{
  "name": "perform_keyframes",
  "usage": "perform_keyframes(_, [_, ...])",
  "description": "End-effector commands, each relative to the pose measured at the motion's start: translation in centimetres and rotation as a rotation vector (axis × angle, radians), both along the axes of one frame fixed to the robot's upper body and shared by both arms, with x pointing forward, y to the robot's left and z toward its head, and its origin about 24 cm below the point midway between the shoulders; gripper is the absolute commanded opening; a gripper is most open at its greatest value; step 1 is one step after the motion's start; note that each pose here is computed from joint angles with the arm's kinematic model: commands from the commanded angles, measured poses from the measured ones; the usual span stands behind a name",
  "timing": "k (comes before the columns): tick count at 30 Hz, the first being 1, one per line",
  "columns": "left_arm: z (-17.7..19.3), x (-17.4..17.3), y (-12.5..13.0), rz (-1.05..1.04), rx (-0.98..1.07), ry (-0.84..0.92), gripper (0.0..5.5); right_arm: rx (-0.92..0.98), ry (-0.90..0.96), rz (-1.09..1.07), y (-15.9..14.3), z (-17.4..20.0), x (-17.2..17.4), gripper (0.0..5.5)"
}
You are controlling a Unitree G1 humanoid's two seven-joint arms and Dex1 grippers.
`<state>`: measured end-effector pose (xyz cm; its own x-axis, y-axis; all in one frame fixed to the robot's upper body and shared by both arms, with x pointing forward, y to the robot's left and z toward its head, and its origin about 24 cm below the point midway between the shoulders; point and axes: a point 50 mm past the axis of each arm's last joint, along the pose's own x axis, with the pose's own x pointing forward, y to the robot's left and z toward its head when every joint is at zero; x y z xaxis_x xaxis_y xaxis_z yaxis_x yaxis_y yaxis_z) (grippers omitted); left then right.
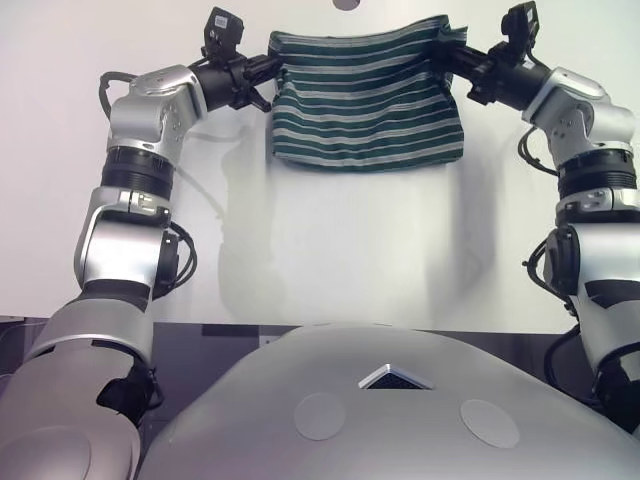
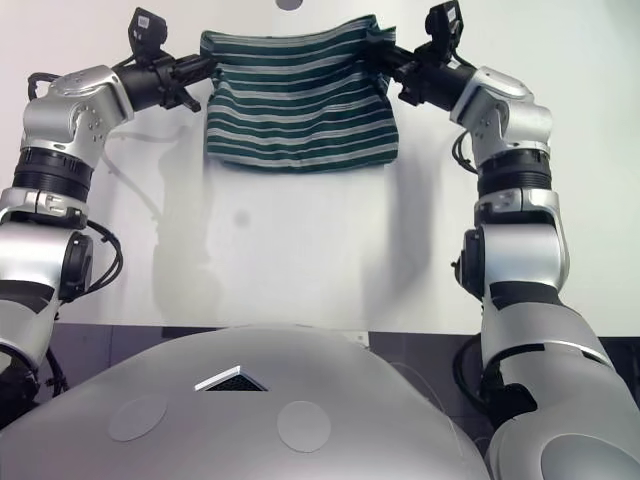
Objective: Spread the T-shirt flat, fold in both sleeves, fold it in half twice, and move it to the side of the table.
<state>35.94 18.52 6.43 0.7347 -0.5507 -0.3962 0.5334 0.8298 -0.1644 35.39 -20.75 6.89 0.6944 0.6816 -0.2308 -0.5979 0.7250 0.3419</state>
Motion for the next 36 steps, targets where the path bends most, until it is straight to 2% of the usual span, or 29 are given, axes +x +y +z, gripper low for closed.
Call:
perform_keyframes(1, [0.3,1.5,-0.8,0.053,0.015,-0.039,0.29,-0.046,0.000,-0.076,0.2,-0.3,1.0,0.28])
perform_keyframes(5, [0.2,2.0,-2.0,0.074,-0.015,-0.080,0.96,-0.088,0.047,-0.148,-0.3,-1.6,0.8,1.03])
perform_keyframes(10, [-0.3,2.1,-1.0,0.182,0.097,-0.158,0.96,-0.050,0.048,-0.284,-1.2,-1.5,1.1,1.03])
perform_keyframes(12, [0.2,2.2,0.5,0.229,0.255,-0.266,0.96,-0.056,-0.005,-0.342,-2.1,-0.6,1.4,1.03])
perform_keyframes(14, [1.1,2.2,0.8,0.209,0.324,-0.378,0.96,-0.108,-0.078,-0.285,-1.5,0.0,1.6,1.03])
perform_keyframes(15, [1.6,1.9,-0.2,0.117,0.283,-0.429,1.00,-0.134,-0.136,-0.177,-0.4,0.3,1.5,0.84])
perform_keyframes(17, [1.4,-0.3,-4.1,-0.248,0.206,-0.491,0.58,-0.233,-0.212,0.083,1.7,-0.3,0.3,0.44])
perform_keyframes(19, [-0.5,-3.7,-7.4,-0.593,0.243,-0.447,0.21,-0.440,-0.212,0.235,2.0,-1.9,-0.7,0.03])
perform_keyframes(20, [-1.6,-5.4,-8.6,-0.712,0.263,-0.392,0.03,-0.562,-0.198,0.279,1.4,-2.7,-1.1,0.00])
perform_keyframes(22, [-3.8,-7.5,-9.0,-0.837,0.387,-0.311,0.03,-0.761,-0.168,0.342,0.1,-4.0,-1.8,0.00])
perform_keyframes(25, [-6.0,-9.4,-7.3,-0.932,0.551,-0.182,0.03,-0.966,-0.037,0.550,-2.6,-7.0,-4.9,0.00])
perform_keyframes(27, [-6.2,-10.3,-6.1,-0.957,0.575,-0.136,0.03,-0.872,0.078,0.727,-3.4,-7.9,-7.9,0.00])
perform_keyframes(29, [-6.0,-11.1,-4.5,-0.956,0.575,-0.099,0.03,-0.592,0.091,0.742,-2.1,-6.1,-9.6,0.00])
perform_keyframes(30, [-5.8,-11.3,-3.9,-0.952,0.572,-0.094,0.03,-0.507,0.061,0.706,-1.6,-5.1,-9.6,0.00])
perform_keyframes(33, [-5.2,-11.3,-3.5,-0.934,0.542,-0.129,0.03,-0.244,-0.067,0.379,-0.1,-1.2,-6.4,0.00])
perform_keyframes(36, [-5.2,-11.1,-3.8,-0.929,0.534,-0.148,0.03,-0.208,-0.037,0.329,1.3,-1.7,-6.5,0.00])
